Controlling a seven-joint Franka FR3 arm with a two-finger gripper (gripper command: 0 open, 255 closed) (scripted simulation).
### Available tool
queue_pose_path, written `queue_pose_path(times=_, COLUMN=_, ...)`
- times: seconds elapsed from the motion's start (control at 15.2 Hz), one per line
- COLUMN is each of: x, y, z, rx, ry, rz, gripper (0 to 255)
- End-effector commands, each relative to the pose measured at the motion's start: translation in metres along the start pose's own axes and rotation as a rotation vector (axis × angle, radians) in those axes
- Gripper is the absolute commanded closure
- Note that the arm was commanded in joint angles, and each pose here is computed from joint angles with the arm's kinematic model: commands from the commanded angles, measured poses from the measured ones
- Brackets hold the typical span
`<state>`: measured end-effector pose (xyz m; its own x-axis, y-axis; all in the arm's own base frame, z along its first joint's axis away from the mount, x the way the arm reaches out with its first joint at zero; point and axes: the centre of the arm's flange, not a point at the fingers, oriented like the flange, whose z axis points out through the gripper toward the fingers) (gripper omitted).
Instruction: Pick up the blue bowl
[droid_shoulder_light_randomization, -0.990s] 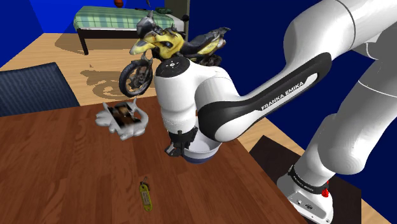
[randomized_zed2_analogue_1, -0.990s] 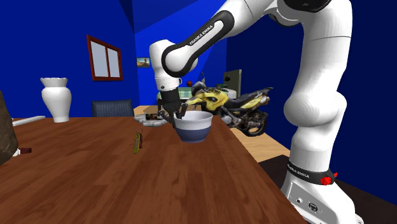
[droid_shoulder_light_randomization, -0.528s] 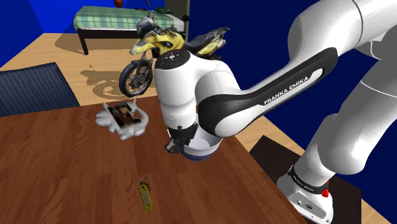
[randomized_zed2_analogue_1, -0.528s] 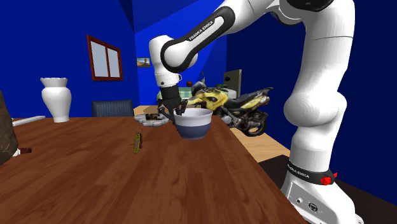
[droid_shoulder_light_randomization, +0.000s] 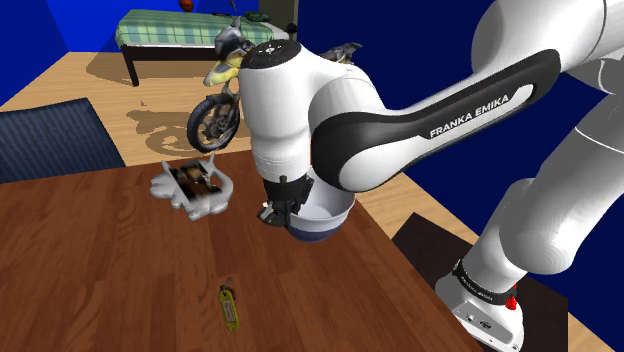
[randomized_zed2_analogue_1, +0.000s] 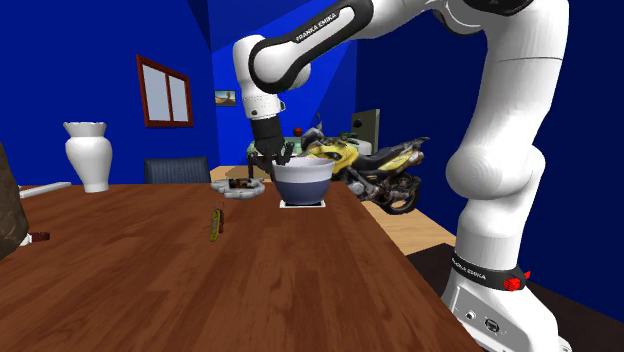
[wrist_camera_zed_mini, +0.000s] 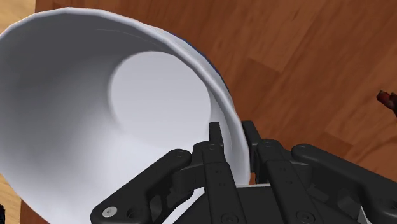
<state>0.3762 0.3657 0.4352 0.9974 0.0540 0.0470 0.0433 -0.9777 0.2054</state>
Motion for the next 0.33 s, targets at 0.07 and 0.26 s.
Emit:
queue_pose_path(times=0.07, x=0.0, y=0.003, z=-0.015, rx=0.0, ry=0.0, rz=0.0, gripper=255)
queue_pose_path(times=0.26, x=0.0, y=0.004, z=-0.021, rx=0.0, ry=0.0, rz=0.0, gripper=255)
